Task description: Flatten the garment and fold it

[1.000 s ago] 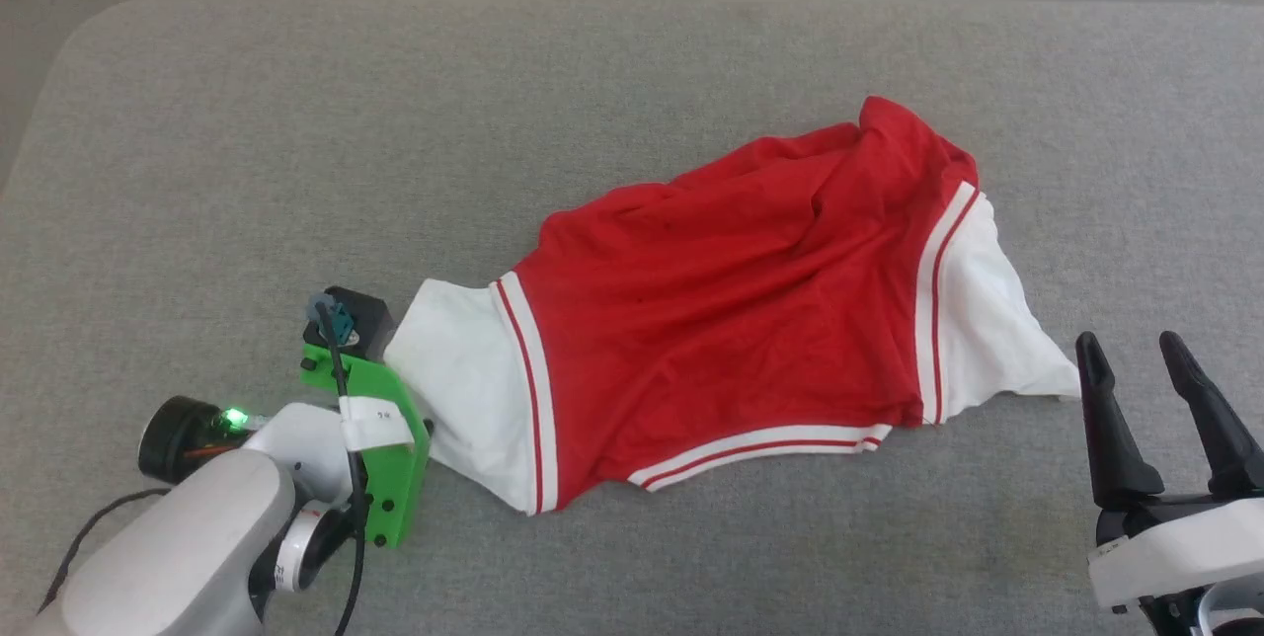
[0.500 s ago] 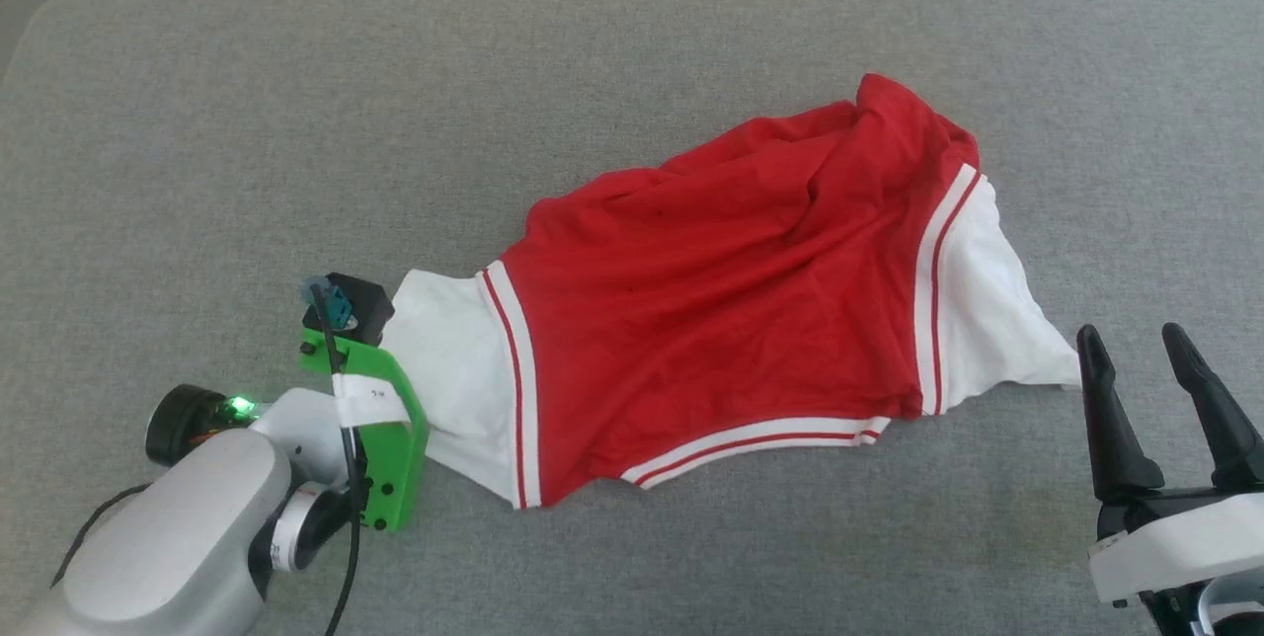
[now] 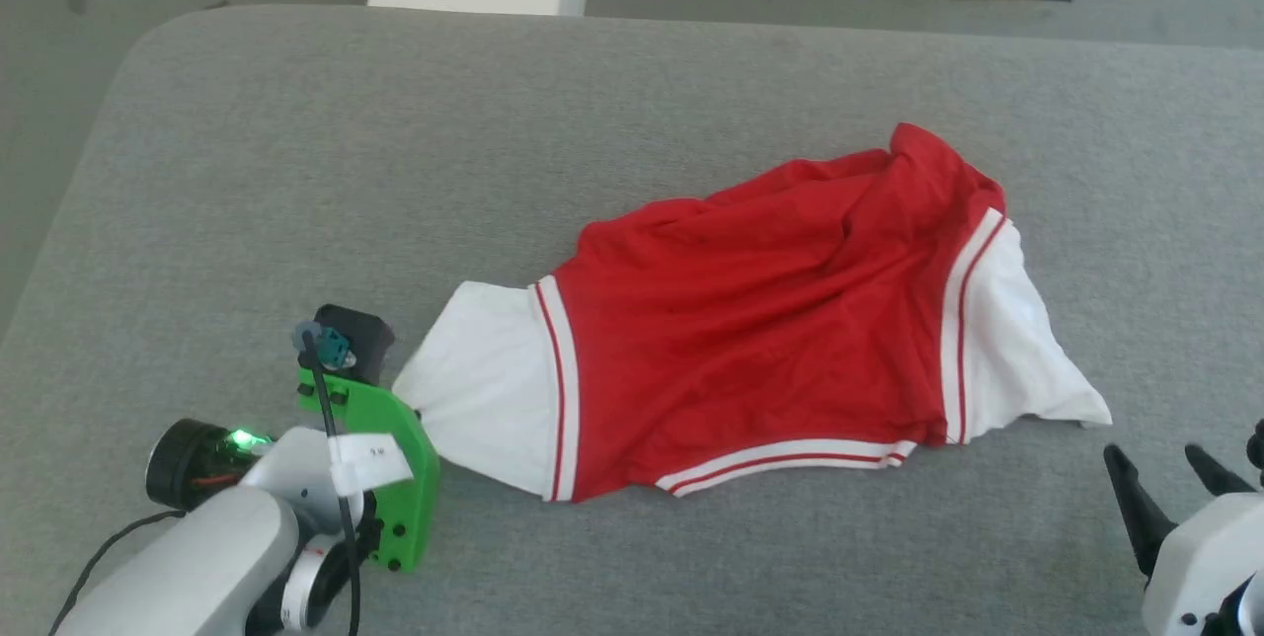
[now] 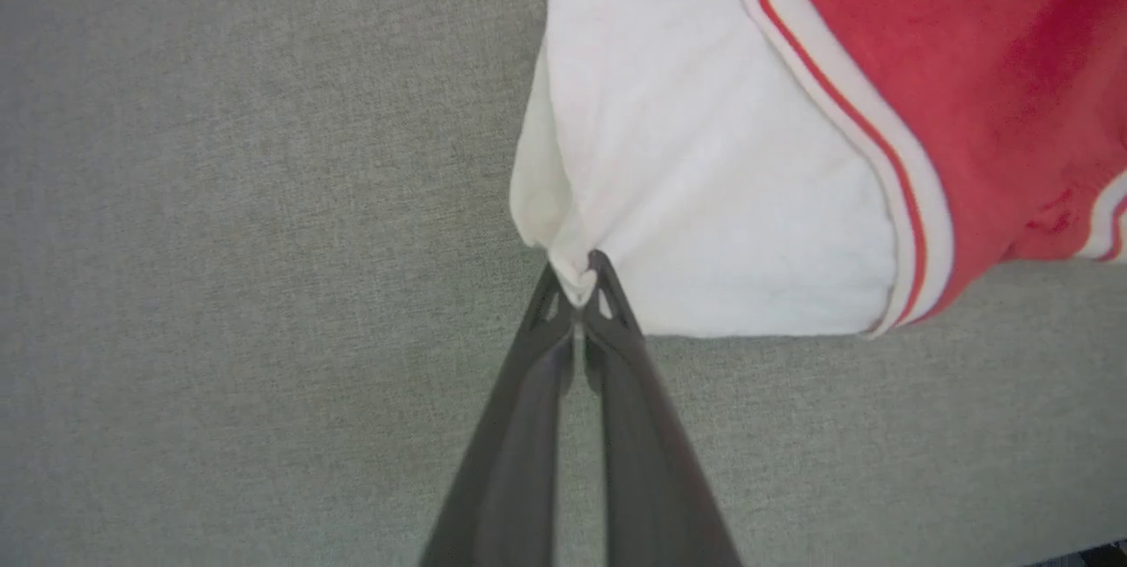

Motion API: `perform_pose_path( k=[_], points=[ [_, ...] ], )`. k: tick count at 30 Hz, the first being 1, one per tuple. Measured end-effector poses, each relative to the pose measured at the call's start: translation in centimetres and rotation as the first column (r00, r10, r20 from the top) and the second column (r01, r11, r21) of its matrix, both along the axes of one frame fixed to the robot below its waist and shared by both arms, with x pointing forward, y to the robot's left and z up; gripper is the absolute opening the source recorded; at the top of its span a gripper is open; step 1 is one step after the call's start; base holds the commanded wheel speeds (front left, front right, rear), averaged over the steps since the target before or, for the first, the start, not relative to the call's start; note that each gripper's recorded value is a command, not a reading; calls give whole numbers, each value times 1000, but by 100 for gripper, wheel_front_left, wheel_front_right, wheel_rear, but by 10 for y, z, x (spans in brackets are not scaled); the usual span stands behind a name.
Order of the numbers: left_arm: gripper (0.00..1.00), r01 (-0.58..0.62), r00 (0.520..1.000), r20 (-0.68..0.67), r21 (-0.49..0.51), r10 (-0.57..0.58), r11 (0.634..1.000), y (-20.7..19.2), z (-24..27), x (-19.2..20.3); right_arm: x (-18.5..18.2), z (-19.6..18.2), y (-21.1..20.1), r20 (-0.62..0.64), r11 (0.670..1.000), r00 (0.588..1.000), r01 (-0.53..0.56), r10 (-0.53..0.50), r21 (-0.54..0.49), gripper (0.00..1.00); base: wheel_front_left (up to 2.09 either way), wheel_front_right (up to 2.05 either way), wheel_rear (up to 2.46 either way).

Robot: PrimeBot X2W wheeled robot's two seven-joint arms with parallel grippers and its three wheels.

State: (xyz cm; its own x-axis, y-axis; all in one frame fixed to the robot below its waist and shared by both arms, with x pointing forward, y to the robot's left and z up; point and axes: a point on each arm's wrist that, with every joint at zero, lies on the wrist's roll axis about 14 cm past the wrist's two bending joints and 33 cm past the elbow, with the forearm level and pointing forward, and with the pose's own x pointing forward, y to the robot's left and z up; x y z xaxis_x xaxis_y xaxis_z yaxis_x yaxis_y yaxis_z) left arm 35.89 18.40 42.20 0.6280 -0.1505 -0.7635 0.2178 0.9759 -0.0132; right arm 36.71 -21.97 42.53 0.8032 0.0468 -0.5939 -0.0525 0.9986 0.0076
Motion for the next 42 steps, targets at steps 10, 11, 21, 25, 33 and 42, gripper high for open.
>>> perform_pose_path(
  k=[10, 11, 21, 25, 33, 42],
  points=[
    [0, 8, 999, 35, -23, -7, 1000, -5, 17, -10, 37, -13, 6, -198, 997, 978, -70, 60, -44, 100, 0, 0, 0],
    [0, 9, 999, 34, -24, -8, 1000, -5, 17, -10, 38, -18, 5, -226, 996, 972, -77, 63, -53, 100, 0, 0, 0],
    [0, 0, 1000, 8, -22, 0, 1000, -3, 9, -10, 39, -54, 19, -352, 985, 928, -159, 126, -65, 100, 0, 0, 0],
    [0, -4, 1000, -3, -20, 4, 1000, -2, 5, -10, 42, -60, 24, -354, 980, 923, -188, 152, -70, 100, 0, 0, 0],
    [0, -22, 1000, -10, -15, 22, 1000, 2, 1, -12, 49, -62, 32, -329, 961, 918, -264, 223, -82, 0, 0, 0, 0],
    [0, -24, 992, 121, -46, 29, 999, 0, 35, -9, 42, -16, 24, -183, 969, 954, -246, 237, -29, 0, 0, 0, 0]
  ],
)
